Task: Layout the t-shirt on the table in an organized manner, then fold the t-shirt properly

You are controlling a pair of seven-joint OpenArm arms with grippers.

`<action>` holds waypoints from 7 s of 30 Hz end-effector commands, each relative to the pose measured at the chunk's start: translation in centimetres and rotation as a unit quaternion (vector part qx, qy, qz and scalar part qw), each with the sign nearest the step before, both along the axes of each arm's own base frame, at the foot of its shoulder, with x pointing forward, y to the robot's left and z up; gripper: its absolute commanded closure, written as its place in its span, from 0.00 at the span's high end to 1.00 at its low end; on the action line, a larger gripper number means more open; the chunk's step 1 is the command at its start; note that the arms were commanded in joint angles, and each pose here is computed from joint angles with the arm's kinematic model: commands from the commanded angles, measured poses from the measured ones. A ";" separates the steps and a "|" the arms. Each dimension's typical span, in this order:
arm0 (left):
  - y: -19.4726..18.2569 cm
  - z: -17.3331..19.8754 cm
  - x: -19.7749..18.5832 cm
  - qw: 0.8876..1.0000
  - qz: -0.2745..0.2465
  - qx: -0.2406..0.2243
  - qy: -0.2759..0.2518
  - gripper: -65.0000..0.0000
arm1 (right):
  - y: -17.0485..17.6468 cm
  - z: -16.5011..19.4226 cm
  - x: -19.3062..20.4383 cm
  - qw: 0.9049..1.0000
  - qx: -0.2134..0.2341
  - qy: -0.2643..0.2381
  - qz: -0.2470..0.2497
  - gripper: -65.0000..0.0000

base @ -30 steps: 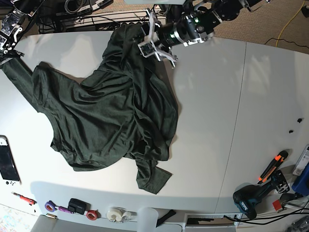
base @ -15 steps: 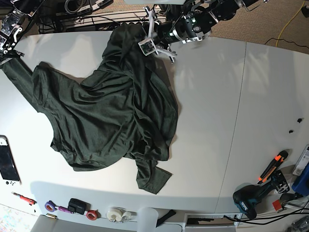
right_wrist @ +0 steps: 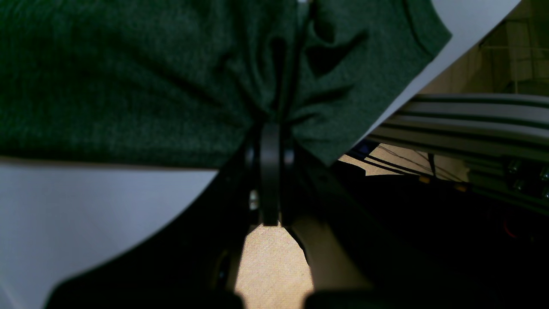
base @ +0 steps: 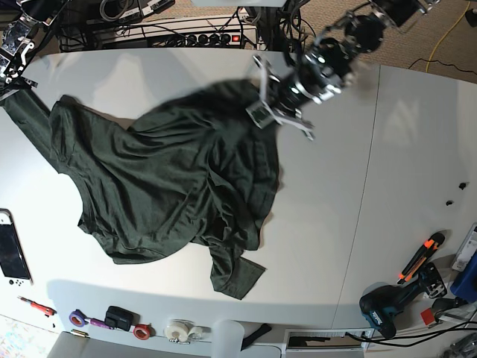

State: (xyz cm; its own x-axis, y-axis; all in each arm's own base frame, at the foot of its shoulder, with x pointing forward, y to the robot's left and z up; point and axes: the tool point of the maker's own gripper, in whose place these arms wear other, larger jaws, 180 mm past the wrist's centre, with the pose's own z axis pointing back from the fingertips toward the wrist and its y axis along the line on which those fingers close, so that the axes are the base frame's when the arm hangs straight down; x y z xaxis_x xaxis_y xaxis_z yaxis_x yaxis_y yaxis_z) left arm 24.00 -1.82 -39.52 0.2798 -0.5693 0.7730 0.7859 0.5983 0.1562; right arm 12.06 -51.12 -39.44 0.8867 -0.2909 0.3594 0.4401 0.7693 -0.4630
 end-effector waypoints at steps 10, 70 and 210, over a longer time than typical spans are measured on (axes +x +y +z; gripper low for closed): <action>8.6 3.2 6.7 0.990 0.128 0.003 -0.053 0.00 | 3.6 -2.5 -2.0 0.992 0.109 0.056 0.015 0.00; 6.2 7.2 8.3 0.979 0.129 -0.147 -0.052 0.22 | 35.5 -2.8 2.1 0.722 0.612 -0.069 0.316 0.00; 2.8 6.5 5.4 0.985 -0.001 -0.165 0.049 0.38 | 11.9 4.6 13.8 0.937 0.180 -0.269 0.129 0.00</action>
State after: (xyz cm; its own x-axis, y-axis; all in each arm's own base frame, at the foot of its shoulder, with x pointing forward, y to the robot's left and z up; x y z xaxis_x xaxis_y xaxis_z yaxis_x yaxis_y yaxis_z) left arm 28.73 1.15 -34.49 0.3936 -0.3233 0.8606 0.7838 0.6072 -0.1303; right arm 25.08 -38.44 -36.41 0.6920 -0.3040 0.6548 0.3198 0.9422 0.0995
